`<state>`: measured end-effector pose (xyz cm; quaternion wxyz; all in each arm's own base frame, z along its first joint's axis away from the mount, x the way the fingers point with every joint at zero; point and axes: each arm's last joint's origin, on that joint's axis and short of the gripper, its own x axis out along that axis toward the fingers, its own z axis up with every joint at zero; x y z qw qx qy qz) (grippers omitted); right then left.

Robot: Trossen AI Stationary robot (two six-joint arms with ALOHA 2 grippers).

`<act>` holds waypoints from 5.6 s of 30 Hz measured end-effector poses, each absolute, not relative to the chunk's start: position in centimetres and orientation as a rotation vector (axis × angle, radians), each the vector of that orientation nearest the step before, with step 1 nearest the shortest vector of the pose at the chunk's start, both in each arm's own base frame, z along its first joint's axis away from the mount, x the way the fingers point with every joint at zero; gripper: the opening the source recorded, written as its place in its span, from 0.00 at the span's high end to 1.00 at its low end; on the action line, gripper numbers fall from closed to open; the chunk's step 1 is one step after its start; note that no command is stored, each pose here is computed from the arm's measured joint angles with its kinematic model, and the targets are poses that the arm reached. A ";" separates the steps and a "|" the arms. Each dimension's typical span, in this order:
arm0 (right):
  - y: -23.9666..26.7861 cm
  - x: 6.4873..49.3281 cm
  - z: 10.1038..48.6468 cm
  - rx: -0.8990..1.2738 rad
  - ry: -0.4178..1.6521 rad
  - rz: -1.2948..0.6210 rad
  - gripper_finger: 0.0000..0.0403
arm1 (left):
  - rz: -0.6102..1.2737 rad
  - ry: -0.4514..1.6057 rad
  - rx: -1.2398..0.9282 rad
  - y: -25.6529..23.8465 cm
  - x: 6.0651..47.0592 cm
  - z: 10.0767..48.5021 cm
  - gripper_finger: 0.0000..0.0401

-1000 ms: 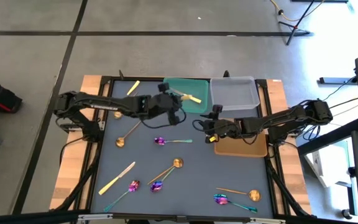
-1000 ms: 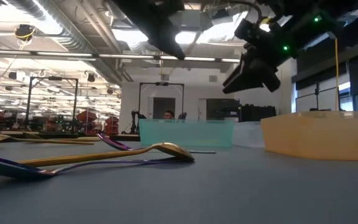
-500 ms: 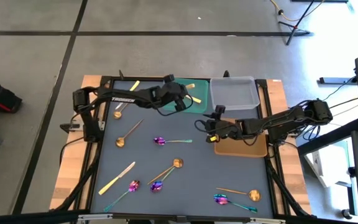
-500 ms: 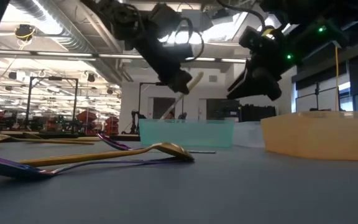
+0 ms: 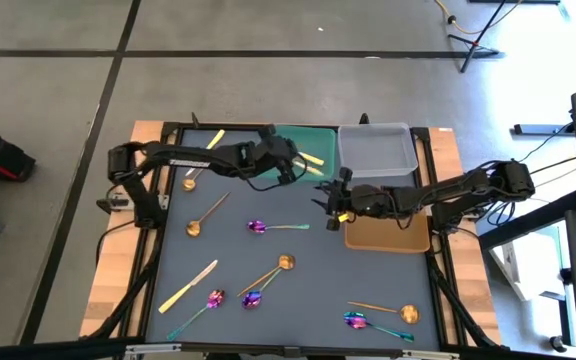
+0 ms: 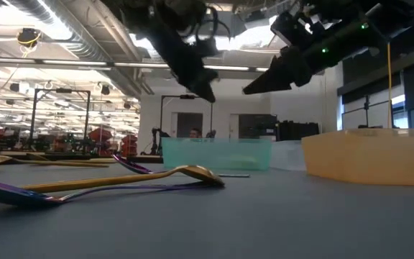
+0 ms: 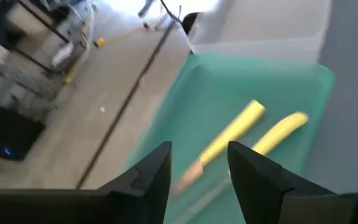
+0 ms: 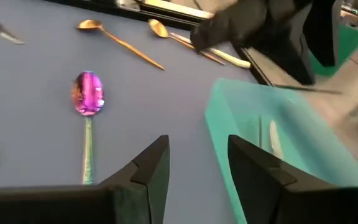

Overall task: Sort silverware by color (type)
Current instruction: Put the yellow table knife into the green bin

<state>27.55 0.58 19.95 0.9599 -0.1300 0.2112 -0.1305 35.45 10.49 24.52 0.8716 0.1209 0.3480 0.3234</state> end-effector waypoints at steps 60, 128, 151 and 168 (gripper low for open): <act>-6.2 27.5 20.9 -0.455 0.388 -0.119 0.62 | 1.028 1.443 -0.684 27.1 17.3 13.7 0.75; -6.0 26.8 19.3 -0.294 0.556 -0.099 0.62 | 0.534 0.623 0.059 15.6 33.7 22.8 0.65; -1.9 27.5 19.6 -0.369 0.507 0.040 0.62 | 0.453 1.077 -0.343 -1.2 26.1 26.7 0.63; 2.6 27.3 19.3 -0.411 0.506 0.206 0.62 | 0.534 1.217 -0.665 -10.0 22.5 26.2 0.64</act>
